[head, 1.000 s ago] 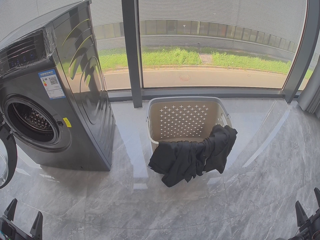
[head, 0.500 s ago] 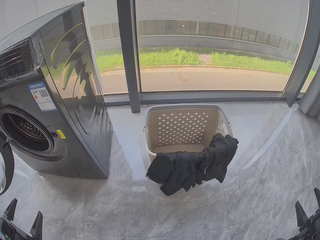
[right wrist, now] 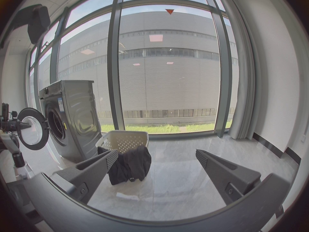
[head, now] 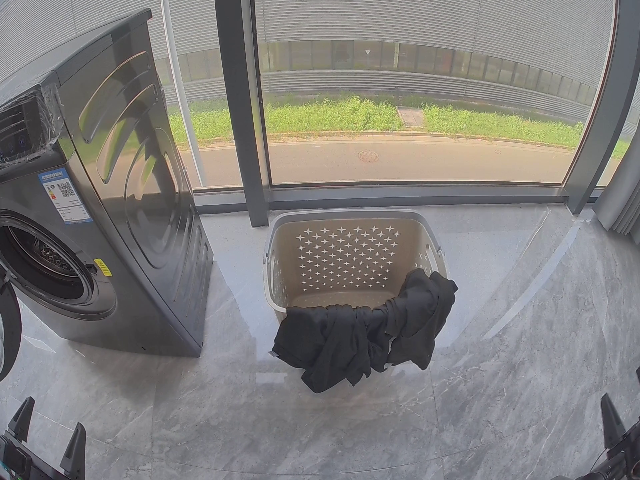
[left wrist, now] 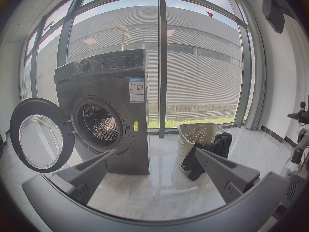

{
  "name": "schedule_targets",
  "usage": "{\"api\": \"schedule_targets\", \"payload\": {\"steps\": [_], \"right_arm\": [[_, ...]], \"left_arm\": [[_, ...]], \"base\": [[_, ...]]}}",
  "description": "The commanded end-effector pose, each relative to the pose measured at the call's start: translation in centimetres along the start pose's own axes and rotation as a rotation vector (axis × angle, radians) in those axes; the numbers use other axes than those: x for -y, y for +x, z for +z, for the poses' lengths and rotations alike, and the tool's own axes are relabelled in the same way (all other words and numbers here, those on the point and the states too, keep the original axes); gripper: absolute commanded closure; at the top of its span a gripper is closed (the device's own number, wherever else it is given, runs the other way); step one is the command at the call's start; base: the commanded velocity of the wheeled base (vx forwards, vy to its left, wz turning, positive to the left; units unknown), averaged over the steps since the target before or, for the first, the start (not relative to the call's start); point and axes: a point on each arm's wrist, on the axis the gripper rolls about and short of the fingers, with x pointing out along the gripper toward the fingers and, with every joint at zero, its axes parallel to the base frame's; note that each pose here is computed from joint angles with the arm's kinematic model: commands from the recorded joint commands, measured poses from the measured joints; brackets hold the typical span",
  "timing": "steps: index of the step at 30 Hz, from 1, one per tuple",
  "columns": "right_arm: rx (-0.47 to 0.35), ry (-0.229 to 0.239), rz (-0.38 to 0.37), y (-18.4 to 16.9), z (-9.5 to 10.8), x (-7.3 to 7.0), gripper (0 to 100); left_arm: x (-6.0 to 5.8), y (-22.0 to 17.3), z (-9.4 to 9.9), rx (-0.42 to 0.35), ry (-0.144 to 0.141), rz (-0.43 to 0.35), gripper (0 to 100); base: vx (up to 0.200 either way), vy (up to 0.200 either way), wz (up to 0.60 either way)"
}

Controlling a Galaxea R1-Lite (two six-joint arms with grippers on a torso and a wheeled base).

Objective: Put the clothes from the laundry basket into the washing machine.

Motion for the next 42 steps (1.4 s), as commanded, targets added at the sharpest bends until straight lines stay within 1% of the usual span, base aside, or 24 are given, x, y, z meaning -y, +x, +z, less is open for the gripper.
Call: {"api": "schedule_targets", "payload": {"steps": [1,2,4,5,6,9,12,15,20,22,25,26,27,29,31,34,39,42], "right_arm": [[0.043,0.0,0.056,-0.8,3.8,0.0,0],[-0.018,0.011,0.081,-0.5,3.6,0.0,0],[-0.081,0.028,0.121,-0.1,3.2,0.0,0],[-0.184,0.061,0.188,0.8,2.4,0.0,0],[-0.24,0.075,0.217,1.3,2.0,-0.1,0],[-0.37,0.096,0.238,3.0,1.8,-0.2,0],[-0.451,0.119,0.231,4.9,2.1,-0.4,0],[-0.489,0.146,0.224,6.9,2.5,-0.6,0],[-0.544,0.152,0.217,9.9,2.5,-0.9,0],[-0.558,0.155,0.216,10.4,2.4,-1.0,0],[-0.615,0.158,0.21,12.6,1.8,-1.2,0],[-0.615,0.158,0.21,12.6,1.8,-1.2,0],[-0.647,0.16,0.207,13.6,1.3,-1.3,0],[-0.672,0.16,0.205,14.8,0.7,-1.4,0],[-0.681,0.16,0.205,15.2,0.4,-1.5,0],[-0.728,0.154,0.212,16.6,-0.8,-1.8,0],[-0.794,0.147,0.228,17.4,-2.1,-2.3,0],[-0.804,0.146,0.232,18.3,-2.7,-2.5,0]], "left_arm": [[0.0,0.0,-0.5,0.001,0.006,-0.002,0],[0.0,0.0,-0.4,0.004,0.006,-0.002,0],[0.0,0.0,-0.5,0.001,0.007,0.0,0],[0.0,0.0,-0.5,0.001,0.006,0.0,0],[0.0,0.0,-0.5,0.001,0.006,0.0,0],[0.0,0.0,-0.5,0.003,0.004,0.0,0],[0.0,0.0,-0.5,0.003,0.004,0.0,0],[0.0,0.0,-0.5,0.003,0.006,0.0,0],[0.0,0.0,-0.5,0.003,0.004,0.0,0],[0.0,0.0,-0.5,0.003,0.003,-0.002,0],[0.0,0.0,-0.5,0.003,0.003,0.0,0],[0.0,0.0,-0.5,0.003,0.003,0.0,0],[0.0,0.0,-0.5,0.003,0.003,0.0,0],[0.0,0.0,-0.5,0.003,0.001,-0.002,0],[0.0,0.0,-0.5,0.003,0.0,-0.002,0],[0.0,0.0,-0.5,0.003,-0.003,-0.002,0],[0.0,0.0,-0.5,0.003,-0.002,0.0,0],[0.0,0.0,-0.5,0.001,0.0,-0.002,0]], "base": [[0.0,0.0,0.0],[0.0,0.0,0.0],[0.0,0.0,0.0],[0.2,0.0,0.0],[0.2,0.0,0.0],[0.2,0.0,0.0],[0.2,0.0,0.0],[0.067,0.0,0.0],[0.0,0.0,0.0],[0.0,0.0,0.0],[0.0,0.0,0.0],[0.2,0.0,0.0],[0.2,0.0,0.0],[0.2,0.0,0.0],[0.2,0.0,0.0],[0.0,0.0,0.0],[0.0,0.0,0.0],[0.0,0.0,0.0]]}}
